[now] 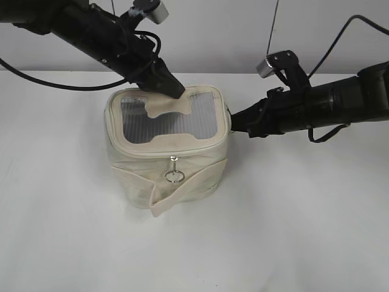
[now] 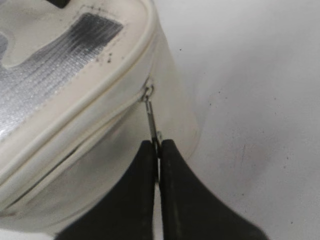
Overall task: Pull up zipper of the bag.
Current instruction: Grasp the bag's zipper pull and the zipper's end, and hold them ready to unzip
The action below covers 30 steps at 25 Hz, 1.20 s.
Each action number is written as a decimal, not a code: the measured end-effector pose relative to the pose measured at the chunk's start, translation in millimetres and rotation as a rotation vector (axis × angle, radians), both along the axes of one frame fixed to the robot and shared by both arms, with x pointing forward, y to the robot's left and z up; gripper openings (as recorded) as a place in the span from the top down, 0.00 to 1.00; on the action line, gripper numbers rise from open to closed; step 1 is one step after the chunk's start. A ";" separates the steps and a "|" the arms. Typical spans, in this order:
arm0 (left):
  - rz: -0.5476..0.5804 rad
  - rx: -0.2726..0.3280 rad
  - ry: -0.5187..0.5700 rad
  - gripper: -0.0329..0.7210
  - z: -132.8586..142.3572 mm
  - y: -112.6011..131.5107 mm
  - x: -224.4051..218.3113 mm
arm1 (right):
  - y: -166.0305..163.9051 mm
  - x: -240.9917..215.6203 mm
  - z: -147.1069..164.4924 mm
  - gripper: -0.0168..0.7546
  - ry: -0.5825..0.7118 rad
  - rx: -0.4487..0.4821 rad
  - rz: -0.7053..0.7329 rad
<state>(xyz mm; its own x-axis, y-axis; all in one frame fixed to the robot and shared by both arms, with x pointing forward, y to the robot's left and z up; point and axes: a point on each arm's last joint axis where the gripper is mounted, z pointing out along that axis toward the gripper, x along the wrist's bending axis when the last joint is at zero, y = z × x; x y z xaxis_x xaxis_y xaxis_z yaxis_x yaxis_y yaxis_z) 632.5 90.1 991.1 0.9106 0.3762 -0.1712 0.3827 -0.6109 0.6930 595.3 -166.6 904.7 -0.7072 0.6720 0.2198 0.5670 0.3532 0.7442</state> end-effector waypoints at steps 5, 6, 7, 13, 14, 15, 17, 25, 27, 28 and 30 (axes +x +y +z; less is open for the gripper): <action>0.054 -0.010 0.031 0.90 0.2 -0.8 1.0 | -9.4 -26.6 6.1 0.97 0.042 0.009 -0.019; 0.066 -0.012 0.038 0.90 0.2 -1.3 1.2 | -10.2 -32.6 6.3 0.97 0.061 0.020 -0.026; 0.076 -0.014 0.045 0.90 0.2 -1.3 1.4 | -10.7 -38.1 8.6 0.97 0.071 0.032 -0.028; 0.136 -0.034 0.072 0.90 0.5 -3.2 2.7 | -13.0 -79.8 17.2 0.97 0.193 0.091 -0.015; 0.139 -0.038 0.075 0.90 0.7 -3.4 2.6 | -10.9 -85.1 19.5 0.97 0.205 0.092 -0.011; 0.141 -0.043 0.079 0.90 0.9 -4.0 2.3 | -7.9 -90.2 21.3 0.97 0.219 0.096 -0.009; 0.143 -0.048 0.082 0.90 1.0 -4.3 2.3 | 5.2 -99.8 24.3 0.97 0.243 0.101 0.012; 0.144 -0.044 0.066 0.90 0.2 -10.1 0.6 | 80.4 -115.1 31.2 0.97 0.206 0.064 0.097; 0.154 -0.044 0.067 0.90 0.2 -11.8 0.4 | 92.6 -113.2 32.2 0.97 0.208 0.069 0.107; 0.163 -0.044 0.069 0.90 0.1 -12.0 0.6 | 97.3 -112.5 30.9 0.97 0.214 0.069 0.108; 0.168 -0.044 0.068 0.90 0.1 -13.2 0.5 | 105.9 -109.9 29.1 0.97 0.218 0.072 0.116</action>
<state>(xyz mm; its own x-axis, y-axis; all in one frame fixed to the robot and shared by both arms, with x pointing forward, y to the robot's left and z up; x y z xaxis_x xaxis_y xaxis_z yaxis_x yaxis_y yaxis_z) 633.0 76.9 991.2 0.8213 0.5129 -0.2498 0.5236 -0.5037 0.6871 485.4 -60.8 933.8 -0.7089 0.5666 0.4201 0.6759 0.3755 0.6341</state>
